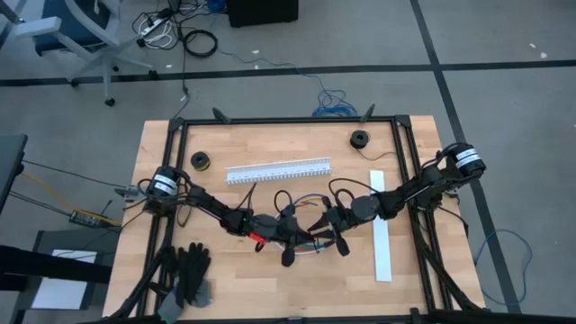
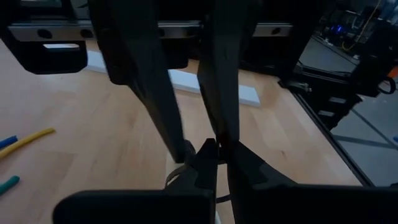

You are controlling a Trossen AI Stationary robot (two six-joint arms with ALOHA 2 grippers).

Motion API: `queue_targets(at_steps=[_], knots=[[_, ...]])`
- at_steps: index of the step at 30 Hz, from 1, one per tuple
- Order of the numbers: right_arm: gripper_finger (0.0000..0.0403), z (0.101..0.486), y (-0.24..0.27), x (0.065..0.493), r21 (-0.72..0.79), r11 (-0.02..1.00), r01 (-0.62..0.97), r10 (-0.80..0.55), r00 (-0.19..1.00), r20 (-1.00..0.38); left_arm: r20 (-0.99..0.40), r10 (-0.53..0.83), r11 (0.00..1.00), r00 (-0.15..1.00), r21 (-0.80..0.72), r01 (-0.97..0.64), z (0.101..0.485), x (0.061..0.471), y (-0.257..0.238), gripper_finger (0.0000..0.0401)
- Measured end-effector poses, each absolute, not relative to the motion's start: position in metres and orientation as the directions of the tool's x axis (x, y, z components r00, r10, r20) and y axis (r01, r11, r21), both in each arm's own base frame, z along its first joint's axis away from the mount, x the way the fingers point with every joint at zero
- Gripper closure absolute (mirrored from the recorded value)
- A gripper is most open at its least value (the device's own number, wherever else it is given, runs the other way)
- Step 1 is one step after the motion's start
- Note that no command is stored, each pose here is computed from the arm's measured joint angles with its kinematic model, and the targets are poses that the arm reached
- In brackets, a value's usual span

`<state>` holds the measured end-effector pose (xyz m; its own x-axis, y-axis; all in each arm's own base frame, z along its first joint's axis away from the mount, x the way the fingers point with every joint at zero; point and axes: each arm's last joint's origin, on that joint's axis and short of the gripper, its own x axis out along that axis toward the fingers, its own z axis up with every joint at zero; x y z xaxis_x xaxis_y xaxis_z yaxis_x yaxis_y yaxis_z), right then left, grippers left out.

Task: Ziptie cables
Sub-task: Insert zip tie on the cable wire

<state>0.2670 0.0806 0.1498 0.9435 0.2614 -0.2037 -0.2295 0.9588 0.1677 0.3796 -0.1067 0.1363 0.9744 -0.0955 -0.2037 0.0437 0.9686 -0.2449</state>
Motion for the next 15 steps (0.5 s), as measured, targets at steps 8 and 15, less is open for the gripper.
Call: queue_targets(at_steps=[8,15], knots=[[0.0396,0.1497,0.0781,0.2676,0.149,0.961,-0.232,0.26,0.943,-0.206,-0.204,-0.091,0.969,0.975,-0.245,0.039,0.1375,0.3816,-0.1051,0.0401],[0.0402,0.1504,0.0784,0.2676,0.097,0.961,-0.258,0.272,0.941,-0.2,-0.198,-0.093,0.968,0.976,-0.247,0.042,0.1382,0.382,-0.1052,0.0401]])
